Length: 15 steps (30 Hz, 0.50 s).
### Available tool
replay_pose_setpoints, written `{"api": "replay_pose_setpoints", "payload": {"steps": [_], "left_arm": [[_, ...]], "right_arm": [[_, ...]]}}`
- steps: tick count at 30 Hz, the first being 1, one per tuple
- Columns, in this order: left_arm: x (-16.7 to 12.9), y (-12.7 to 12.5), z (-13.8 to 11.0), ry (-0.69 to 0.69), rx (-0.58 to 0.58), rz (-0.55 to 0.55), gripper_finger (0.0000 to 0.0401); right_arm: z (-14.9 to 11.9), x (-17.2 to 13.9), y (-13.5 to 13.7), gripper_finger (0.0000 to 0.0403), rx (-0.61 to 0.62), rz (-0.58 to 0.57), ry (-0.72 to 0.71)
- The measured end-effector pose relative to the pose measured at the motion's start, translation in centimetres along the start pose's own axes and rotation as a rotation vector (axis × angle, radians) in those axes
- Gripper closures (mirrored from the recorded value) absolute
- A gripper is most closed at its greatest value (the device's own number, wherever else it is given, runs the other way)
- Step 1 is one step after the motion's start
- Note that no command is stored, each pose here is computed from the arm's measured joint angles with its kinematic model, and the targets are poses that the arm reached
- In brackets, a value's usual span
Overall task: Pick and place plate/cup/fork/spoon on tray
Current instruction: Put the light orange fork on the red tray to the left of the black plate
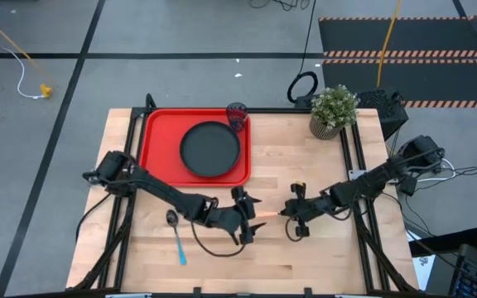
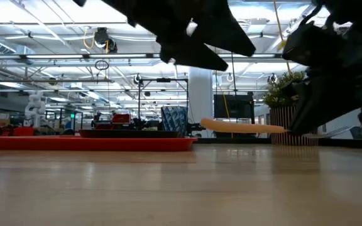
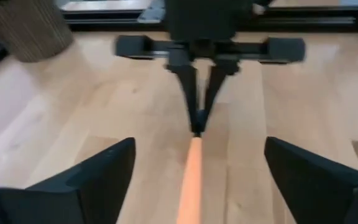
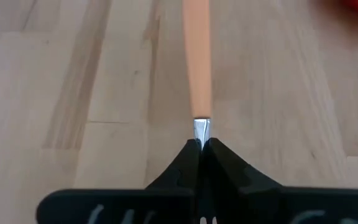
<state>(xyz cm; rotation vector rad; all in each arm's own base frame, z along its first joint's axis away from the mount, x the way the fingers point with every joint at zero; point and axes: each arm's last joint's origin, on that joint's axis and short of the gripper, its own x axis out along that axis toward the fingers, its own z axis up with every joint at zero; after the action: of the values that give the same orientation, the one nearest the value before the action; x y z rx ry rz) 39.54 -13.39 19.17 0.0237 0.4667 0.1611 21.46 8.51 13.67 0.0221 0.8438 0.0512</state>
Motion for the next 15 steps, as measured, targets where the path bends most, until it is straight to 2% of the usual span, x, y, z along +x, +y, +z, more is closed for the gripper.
{"api": "replay_pose_setpoints", "payload": {"steps": [6,15], "left_arm": [[2.7,1.6,-1.8,0.069,0.035,-0.018,0.0023],[5.1,3.3,-3.3,0.092,0.024,-0.049,0.006]], "right_arm": [[0.5,0.3,-1.2,0.0397,0.033,0.019,-0.003],[1.4,0.4,-2.2,0.0397,0.01,0.049,-0.059]]}}
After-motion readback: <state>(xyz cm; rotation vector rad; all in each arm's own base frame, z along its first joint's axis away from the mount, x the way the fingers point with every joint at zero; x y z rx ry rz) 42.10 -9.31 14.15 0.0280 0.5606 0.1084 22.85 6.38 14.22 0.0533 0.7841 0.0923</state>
